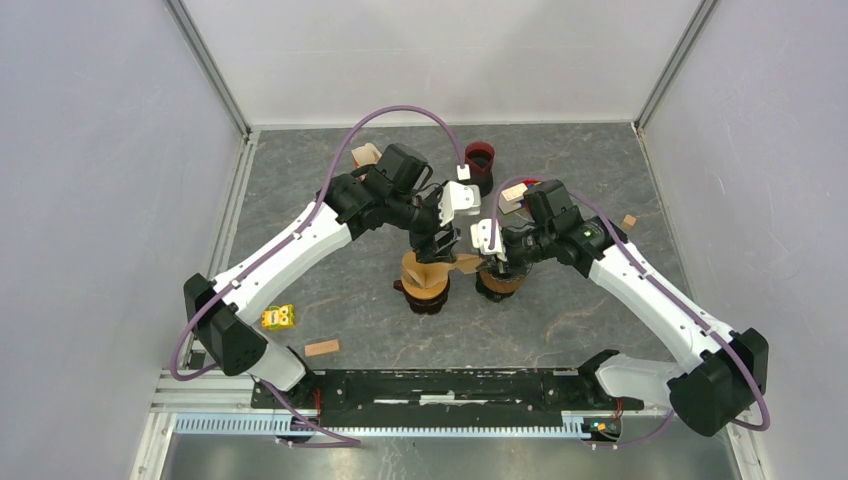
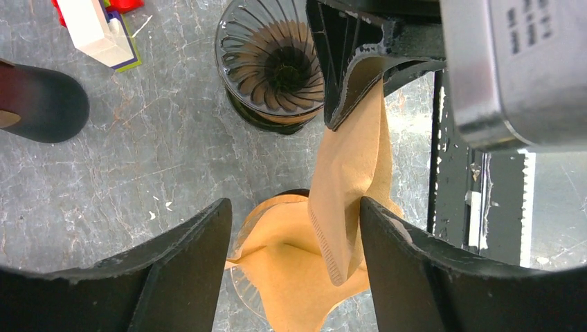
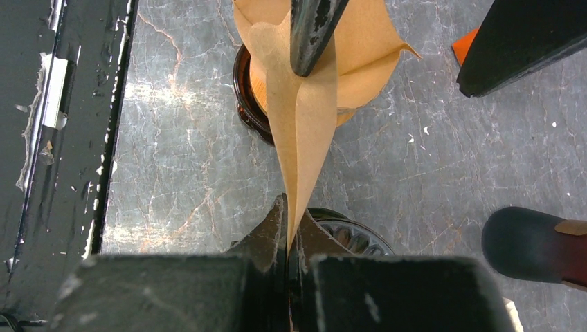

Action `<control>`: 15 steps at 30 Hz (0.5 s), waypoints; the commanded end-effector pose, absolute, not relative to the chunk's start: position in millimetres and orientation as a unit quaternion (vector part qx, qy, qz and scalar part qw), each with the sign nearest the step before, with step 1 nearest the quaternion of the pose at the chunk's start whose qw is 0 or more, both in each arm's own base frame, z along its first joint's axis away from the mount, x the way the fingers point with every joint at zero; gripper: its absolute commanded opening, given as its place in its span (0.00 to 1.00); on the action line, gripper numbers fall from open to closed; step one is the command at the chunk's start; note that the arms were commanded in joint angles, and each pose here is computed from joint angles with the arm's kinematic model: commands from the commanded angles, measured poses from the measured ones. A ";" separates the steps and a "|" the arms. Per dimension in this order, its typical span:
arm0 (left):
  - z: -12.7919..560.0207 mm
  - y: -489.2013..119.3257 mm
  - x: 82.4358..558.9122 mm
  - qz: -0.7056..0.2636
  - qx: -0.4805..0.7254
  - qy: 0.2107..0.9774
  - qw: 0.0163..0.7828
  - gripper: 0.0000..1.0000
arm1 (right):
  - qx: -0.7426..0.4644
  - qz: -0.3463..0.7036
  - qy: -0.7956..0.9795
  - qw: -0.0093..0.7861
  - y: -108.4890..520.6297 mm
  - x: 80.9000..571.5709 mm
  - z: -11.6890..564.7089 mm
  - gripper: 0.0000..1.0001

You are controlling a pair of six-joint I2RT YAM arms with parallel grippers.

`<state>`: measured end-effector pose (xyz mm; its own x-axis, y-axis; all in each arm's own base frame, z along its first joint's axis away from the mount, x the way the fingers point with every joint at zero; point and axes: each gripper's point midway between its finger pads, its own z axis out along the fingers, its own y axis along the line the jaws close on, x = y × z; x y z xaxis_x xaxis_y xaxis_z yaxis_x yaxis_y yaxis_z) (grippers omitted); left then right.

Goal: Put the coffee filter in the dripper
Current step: Pick up the coffee filter from the coffee filter holder.

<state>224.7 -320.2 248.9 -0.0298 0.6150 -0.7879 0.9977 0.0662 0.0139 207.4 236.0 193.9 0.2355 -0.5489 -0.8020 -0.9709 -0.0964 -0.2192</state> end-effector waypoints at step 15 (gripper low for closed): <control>255.6 -319.8 213.5 -0.292 0.684 0.571 0.348 0.60 | -0.687 0.292 0.542 0.386 242.2 205.0 203.6 0.00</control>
<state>224.3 -319.3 242.4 0.0772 0.6233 -0.7782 0.9963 -0.0193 0.0833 206.1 236.5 189.7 0.2194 -0.5531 -0.8037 -0.9752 -0.1009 -0.1968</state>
